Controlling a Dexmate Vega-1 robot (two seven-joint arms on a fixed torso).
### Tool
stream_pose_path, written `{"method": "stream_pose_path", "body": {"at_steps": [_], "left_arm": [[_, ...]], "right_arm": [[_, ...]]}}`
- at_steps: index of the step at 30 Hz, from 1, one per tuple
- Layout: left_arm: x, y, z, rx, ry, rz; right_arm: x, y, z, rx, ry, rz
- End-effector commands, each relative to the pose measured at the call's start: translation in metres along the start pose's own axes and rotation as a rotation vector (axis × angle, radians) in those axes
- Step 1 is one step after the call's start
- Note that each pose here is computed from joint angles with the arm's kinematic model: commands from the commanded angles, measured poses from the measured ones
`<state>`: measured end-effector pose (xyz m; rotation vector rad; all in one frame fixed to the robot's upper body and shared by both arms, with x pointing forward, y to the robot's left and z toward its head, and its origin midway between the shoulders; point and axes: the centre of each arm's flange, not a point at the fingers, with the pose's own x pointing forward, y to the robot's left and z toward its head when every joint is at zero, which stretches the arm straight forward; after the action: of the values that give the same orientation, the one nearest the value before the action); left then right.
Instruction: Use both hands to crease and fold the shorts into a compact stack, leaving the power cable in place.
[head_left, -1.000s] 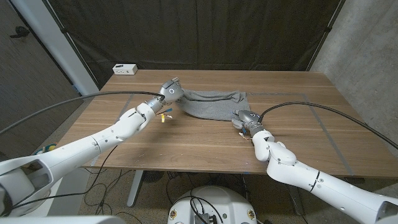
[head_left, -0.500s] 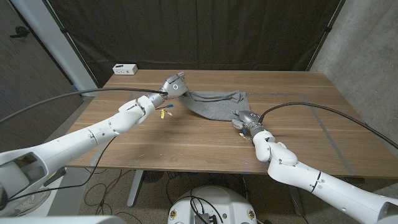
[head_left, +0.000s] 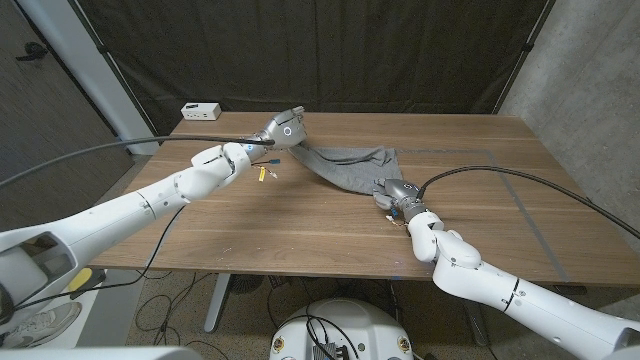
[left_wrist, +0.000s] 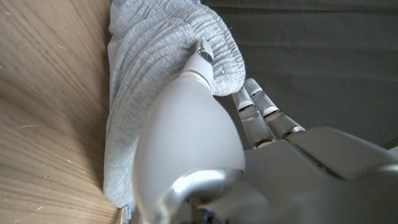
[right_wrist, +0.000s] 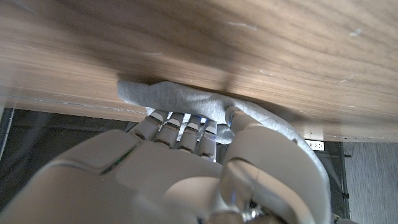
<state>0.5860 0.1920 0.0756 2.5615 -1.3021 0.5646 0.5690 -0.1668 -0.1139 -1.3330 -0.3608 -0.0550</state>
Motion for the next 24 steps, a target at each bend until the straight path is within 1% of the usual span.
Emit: {"method": "stream_pose_path", "body": {"at_steps": [1, 4, 7, 11, 16, 17, 18, 24], "left_arm": [[0.015, 0.011, -0.011, 0.062, -0.035, 0.038], [0.020, 0.015, -0.014, 0.078, -0.045, 0.053], [0.021, 0.018, -0.015, 0.083, -0.049, 0.062], [0.025, 0.024, -0.018, 0.103, -0.060, 0.083], [0.028, 0.031, -0.022, 0.125, -0.067, 0.098], [0.029, 0.032, -0.023, 0.130, -0.068, 0.103], [0.029, 0.034, -0.024, 0.132, -0.069, 0.108], [0.036, 0.040, -0.027, 0.156, -0.085, 0.130]], "right_arm": [[-0.005, 0.001, -0.004, 0.007, 0.009, -0.005], [-0.005, 0.002, -0.004, 0.005, 0.010, -0.001], [-0.005, 0.002, -0.004, 0.008, 0.009, 0.000], [-0.005, 0.003, -0.004, 0.010, 0.003, -0.008], [-0.004, 0.004, -0.004, 0.012, 0.001, 0.002], [-0.004, 0.005, -0.004, 0.005, 0.001, -0.006], [-0.004, 0.004, -0.004, 0.015, -0.002, 0.005], [-0.004, 0.005, -0.004, 0.013, -0.005, -0.003]]}}
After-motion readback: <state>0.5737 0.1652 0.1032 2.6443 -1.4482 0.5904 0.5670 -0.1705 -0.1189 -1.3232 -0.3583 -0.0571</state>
